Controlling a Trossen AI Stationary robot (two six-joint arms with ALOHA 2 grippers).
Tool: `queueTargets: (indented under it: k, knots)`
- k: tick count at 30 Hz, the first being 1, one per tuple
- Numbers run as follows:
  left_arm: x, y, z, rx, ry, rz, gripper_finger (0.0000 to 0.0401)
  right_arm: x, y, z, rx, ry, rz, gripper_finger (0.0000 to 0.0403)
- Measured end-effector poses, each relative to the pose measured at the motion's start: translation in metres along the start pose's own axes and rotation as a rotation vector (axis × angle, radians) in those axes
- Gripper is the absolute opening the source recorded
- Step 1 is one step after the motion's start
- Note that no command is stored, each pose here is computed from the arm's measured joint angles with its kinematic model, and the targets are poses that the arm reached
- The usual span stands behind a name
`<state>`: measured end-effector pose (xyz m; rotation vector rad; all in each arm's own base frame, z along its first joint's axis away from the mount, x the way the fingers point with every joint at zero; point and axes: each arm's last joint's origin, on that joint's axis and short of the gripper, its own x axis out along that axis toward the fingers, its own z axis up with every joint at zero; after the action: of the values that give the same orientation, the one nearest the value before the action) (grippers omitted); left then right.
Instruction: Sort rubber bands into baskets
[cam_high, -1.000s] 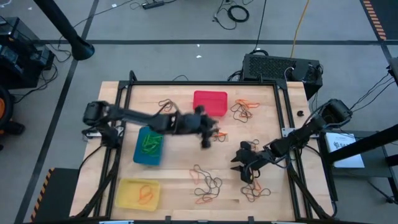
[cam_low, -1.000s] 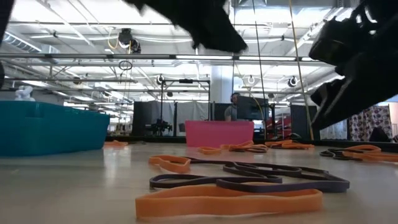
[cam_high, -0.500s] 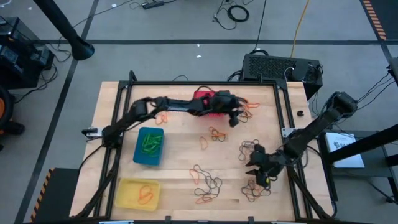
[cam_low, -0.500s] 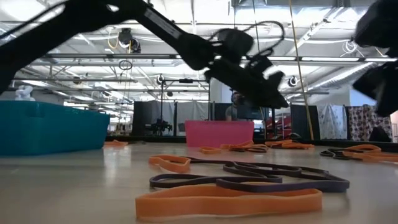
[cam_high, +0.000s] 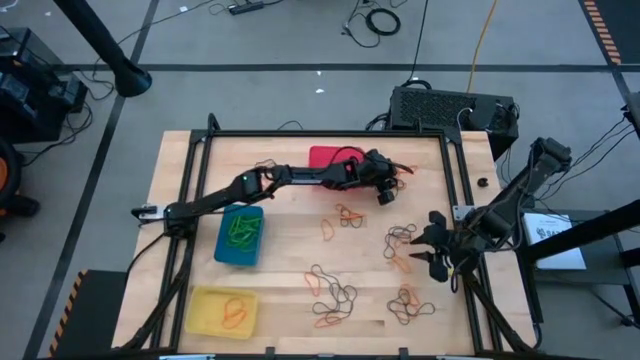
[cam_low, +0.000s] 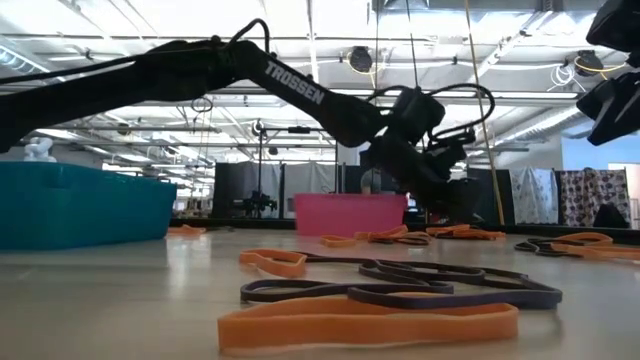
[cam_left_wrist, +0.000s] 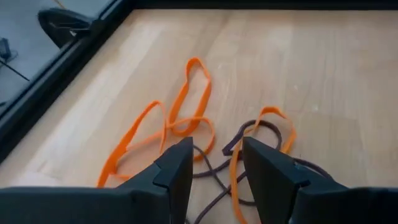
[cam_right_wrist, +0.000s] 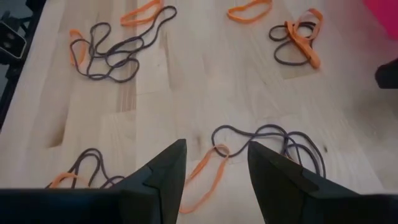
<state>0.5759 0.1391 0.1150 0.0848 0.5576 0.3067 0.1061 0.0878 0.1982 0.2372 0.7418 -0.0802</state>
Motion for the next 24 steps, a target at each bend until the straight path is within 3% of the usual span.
queueTargets:
  k: [14,18,24]
  knots:
    - [0.003,-0.003,-0.013,0.017,0.074,-0.037,0.0138,0.000,0.000,-0.001,-0.002,0.009,-0.003,0.0164]
    - [0.004,-0.004,-0.010,0.023,0.040,-0.037,0.0101,0.000,0.000,-0.001,-0.002,0.008,-0.004,0.0164]
    - [0.003,-0.008,-0.003,0.023,-0.013,-0.038,0.0014,0.000,0.000,-0.001,-0.002,0.007,-0.004,0.0164]
